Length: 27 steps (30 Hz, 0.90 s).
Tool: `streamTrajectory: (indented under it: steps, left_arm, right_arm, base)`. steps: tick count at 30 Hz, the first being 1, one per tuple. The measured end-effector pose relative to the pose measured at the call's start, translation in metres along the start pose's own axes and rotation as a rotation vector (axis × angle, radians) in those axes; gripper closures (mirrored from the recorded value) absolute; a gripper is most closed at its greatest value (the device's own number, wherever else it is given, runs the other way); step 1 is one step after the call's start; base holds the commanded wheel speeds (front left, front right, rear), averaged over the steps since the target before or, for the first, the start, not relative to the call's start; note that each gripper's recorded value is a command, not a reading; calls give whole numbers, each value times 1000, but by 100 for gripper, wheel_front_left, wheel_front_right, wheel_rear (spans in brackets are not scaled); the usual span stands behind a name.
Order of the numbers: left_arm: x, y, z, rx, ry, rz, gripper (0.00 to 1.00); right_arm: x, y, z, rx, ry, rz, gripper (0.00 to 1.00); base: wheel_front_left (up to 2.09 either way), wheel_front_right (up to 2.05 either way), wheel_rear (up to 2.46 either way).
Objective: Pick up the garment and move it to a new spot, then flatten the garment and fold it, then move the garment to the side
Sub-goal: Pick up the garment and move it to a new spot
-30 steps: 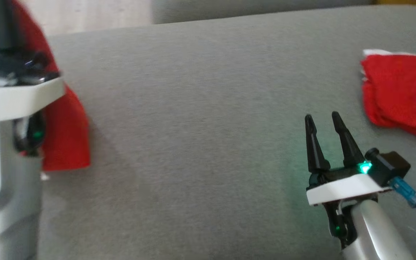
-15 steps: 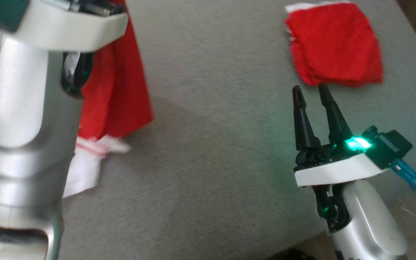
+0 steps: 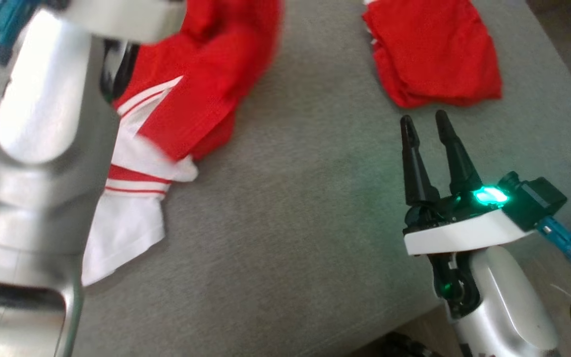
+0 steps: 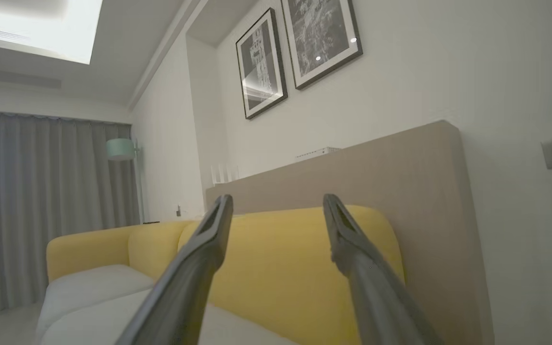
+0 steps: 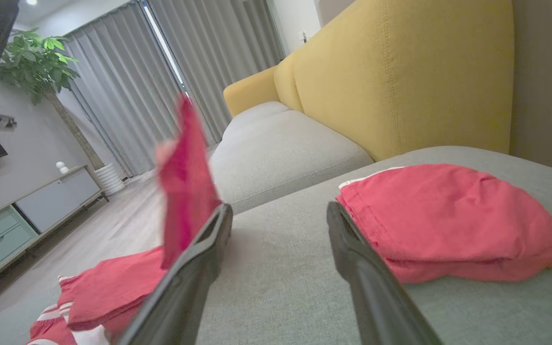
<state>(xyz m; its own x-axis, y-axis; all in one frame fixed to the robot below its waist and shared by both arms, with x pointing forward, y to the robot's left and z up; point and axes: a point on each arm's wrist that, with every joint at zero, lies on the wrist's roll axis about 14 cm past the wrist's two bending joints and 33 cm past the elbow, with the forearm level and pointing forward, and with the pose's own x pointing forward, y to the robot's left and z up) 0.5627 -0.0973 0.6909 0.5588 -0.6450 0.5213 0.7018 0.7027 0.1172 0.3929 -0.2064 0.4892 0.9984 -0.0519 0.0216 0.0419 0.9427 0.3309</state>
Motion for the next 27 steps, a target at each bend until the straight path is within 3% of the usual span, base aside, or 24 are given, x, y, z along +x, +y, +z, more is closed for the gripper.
streamTrajectory:
  steps: [5,12,13,20,27]
  left_arm:
    - [-45,30,-16,7,96,89,0]
    - [-155,63,-16,38,241,282,0]
    - [-155,63,-16,38,241,282,0]
    - [-271,61,-6,1,350,528,0]
    - [-346,36,-1,-60,417,709,0]
  right_arm:
    - [8,11,0,-19,-6,41,0]
    - [9,37,-16,-56,31,122,0]
    - [9,37,-16,-56,31,122,0]
    - [6,65,-31,-77,69,208,0]
    - [4,89,-40,-77,90,278,0]
  base:
    - [0,0,0]
    - [0,0,0]
    - [0,0,0]
    - [0,0,0]
    - [0,0,0]
